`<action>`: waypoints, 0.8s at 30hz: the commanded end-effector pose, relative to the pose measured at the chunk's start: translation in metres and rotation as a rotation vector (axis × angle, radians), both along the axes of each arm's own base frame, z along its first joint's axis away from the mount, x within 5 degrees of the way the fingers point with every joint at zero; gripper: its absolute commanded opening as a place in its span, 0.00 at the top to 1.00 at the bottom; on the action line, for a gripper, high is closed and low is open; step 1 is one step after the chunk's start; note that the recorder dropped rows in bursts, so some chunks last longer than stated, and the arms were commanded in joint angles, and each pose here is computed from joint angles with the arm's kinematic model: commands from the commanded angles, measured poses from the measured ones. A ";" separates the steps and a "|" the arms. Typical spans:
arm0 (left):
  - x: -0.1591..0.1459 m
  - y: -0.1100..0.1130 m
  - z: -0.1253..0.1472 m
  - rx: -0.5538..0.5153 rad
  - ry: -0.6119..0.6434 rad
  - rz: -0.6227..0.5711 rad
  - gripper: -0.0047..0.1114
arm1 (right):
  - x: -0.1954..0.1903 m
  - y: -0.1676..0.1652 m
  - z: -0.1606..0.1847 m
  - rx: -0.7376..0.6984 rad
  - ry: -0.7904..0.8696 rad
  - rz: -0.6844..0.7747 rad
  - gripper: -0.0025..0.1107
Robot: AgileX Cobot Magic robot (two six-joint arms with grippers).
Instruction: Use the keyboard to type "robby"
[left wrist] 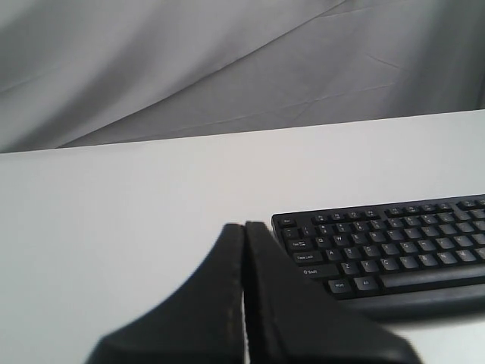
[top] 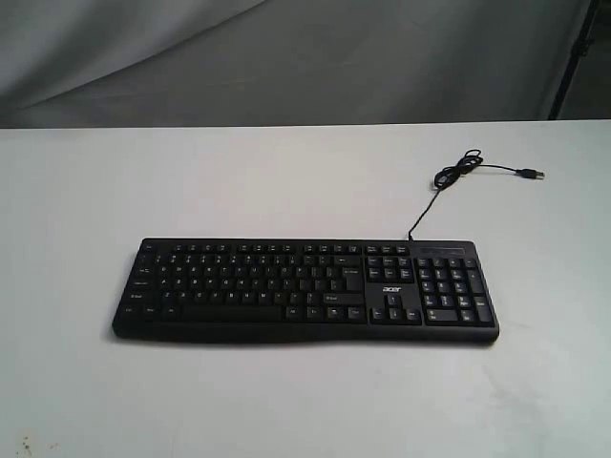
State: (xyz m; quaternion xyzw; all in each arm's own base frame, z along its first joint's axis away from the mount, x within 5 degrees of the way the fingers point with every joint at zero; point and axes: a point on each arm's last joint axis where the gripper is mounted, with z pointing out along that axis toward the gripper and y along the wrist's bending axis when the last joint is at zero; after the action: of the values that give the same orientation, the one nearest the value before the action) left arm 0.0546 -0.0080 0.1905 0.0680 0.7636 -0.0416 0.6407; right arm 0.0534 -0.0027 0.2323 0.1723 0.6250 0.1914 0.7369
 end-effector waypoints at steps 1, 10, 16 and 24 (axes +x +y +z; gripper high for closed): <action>0.000 0.000 -0.001 0.001 -0.005 -0.006 0.96 | 0.000 0.005 -0.005 -0.258 0.033 0.019 0.98; 0.000 0.000 -0.001 0.001 -0.005 -0.006 0.96 | 0.000 0.011 -0.015 -0.527 0.122 0.072 0.98; 0.000 0.000 -0.001 0.001 -0.005 -0.006 0.96 | 0.000 0.011 -0.016 -0.386 0.140 0.092 0.98; 0.000 0.000 -0.001 0.001 -0.005 -0.006 0.96 | 0.000 0.009 -0.023 -0.332 0.220 0.086 0.98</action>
State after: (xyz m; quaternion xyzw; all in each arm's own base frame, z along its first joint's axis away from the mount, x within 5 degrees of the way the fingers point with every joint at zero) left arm 0.0546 -0.0080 0.1905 0.0680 0.7636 -0.0416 0.6407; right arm 0.0540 0.0078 0.2136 0.0456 0.7217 0.1128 0.6814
